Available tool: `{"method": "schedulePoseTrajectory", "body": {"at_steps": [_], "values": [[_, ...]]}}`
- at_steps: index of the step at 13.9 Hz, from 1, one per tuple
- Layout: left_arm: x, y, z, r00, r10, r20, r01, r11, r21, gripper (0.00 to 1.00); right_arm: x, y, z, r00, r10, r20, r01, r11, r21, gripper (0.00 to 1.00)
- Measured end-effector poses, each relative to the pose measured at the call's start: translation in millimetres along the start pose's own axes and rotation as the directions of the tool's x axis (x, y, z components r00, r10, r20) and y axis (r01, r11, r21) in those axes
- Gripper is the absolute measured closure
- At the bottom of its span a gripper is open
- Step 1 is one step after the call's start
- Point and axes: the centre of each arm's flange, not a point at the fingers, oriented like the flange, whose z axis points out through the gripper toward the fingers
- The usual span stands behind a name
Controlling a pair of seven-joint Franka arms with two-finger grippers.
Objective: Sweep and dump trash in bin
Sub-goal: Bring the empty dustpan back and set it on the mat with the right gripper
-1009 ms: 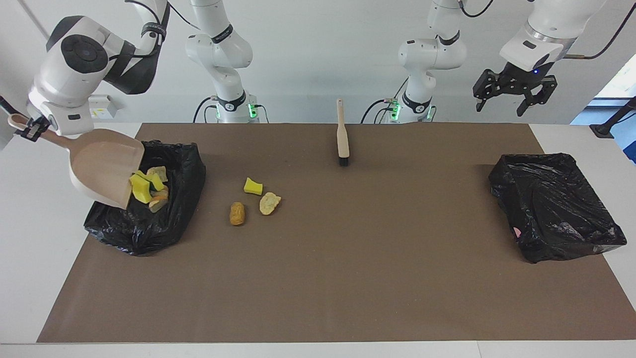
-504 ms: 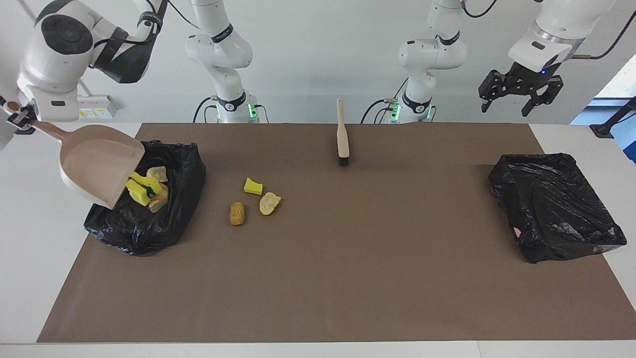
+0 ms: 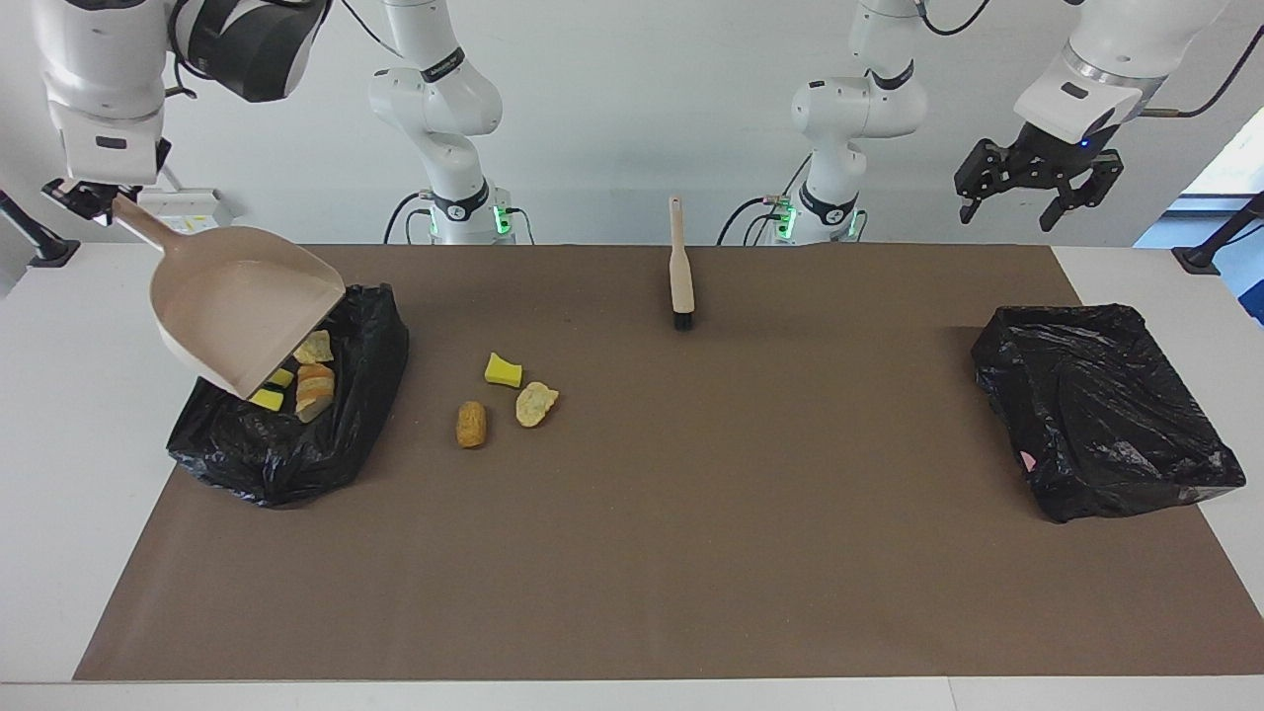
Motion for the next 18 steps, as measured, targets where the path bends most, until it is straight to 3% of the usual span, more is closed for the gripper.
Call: {"method": "schedulePoseTrajectory", "body": {"at_steps": [5, 9, 12, 18], "values": [[0, 1, 0, 1.0, 0.002, 0.001, -0.002, 1.0, 0.0, 0.0, 106, -48, -63, 0.965, 0.224, -0.138, -0.22, 0.975, 0.041, 0.68], [0, 1, 0, 1.0, 0.002, 0.002, -0.002, 1.0, 0.0, 0.0, 184, -95, -100, 0.857, 0.469, -0.214, -0.438, 0.881, 0.177, 0.68], [0, 2, 0, 1.0, 0.003, 0.004, -0.003, 1.0, -0.001, 0.0, 256, -126, -112, 0.754, 0.627, -0.198, -0.567, 0.772, 0.286, 0.68], [0, 1, 1, 1.0, 0.003, 0.005, -0.003, 1.0, -0.001, 0.0, 391, -171, -104, 0.575, 0.808, -0.126, -0.695, 0.564, 0.446, 0.68]]}}
